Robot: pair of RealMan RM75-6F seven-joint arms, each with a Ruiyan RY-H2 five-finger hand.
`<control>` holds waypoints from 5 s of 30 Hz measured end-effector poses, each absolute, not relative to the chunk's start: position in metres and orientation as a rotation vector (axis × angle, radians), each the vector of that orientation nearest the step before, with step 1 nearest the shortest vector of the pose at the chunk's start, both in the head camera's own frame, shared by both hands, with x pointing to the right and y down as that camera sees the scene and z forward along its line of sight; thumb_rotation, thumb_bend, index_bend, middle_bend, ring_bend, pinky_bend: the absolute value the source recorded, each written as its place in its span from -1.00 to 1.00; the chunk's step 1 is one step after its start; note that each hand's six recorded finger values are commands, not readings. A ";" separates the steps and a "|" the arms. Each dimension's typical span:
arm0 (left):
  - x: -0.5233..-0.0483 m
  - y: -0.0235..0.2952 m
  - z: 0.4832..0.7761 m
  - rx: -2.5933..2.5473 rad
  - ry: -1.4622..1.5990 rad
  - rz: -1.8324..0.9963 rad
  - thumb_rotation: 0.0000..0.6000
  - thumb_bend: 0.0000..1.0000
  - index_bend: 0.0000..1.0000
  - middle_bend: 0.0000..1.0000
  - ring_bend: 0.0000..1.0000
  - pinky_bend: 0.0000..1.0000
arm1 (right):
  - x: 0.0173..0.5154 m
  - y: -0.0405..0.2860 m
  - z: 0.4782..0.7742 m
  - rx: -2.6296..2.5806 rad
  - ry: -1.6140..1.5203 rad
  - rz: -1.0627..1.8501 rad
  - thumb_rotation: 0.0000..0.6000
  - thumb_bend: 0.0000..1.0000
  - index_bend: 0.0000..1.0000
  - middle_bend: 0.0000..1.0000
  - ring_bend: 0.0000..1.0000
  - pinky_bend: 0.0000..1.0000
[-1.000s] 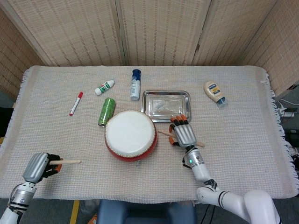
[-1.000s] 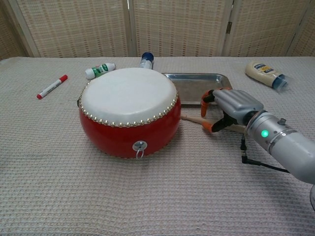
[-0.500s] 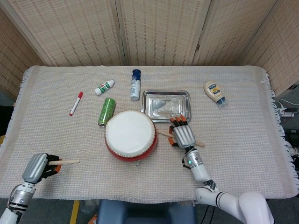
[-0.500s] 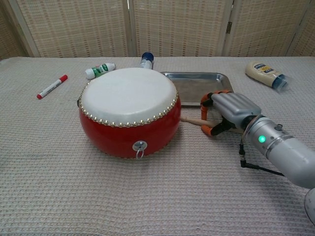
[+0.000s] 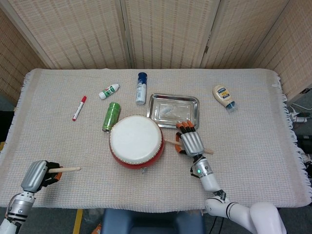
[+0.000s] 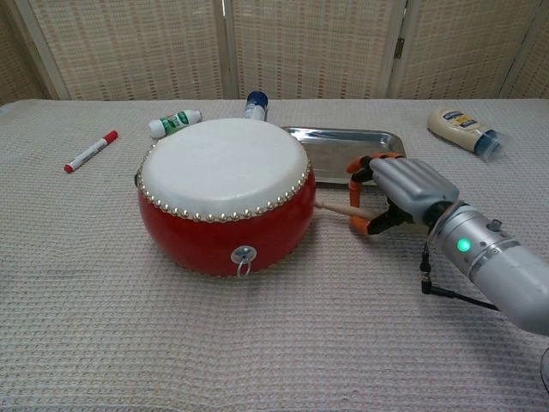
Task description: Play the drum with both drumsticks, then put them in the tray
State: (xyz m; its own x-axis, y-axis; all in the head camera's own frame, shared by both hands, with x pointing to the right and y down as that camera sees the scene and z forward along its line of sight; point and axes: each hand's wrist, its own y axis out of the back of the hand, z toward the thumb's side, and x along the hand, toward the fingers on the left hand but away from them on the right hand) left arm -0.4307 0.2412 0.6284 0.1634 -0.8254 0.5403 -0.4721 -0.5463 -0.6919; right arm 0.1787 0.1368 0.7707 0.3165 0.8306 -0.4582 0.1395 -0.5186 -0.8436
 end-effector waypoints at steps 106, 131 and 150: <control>-0.427 0.244 0.612 -2.085 1.227 -1.316 1.00 0.14 1.00 1.00 1.00 1.00 | 0.264 0.170 0.775 -3.217 -1.892 0.597 1.00 -0.76 1.00 0.56 0.36 0.24; -0.434 0.245 0.619 -2.077 1.228 -1.339 1.00 0.14 1.00 1.00 1.00 1.00 | 0.236 0.161 0.777 -3.049 -1.629 0.695 1.00 0.75 1.00 1.00 1.00 1.00; -0.409 0.200 0.620 -2.017 0.940 -1.296 1.00 0.14 1.00 1.00 1.00 1.00 | 0.231 0.107 0.702 -2.528 -0.853 0.977 1.00 0.83 1.00 1.00 1.00 1.00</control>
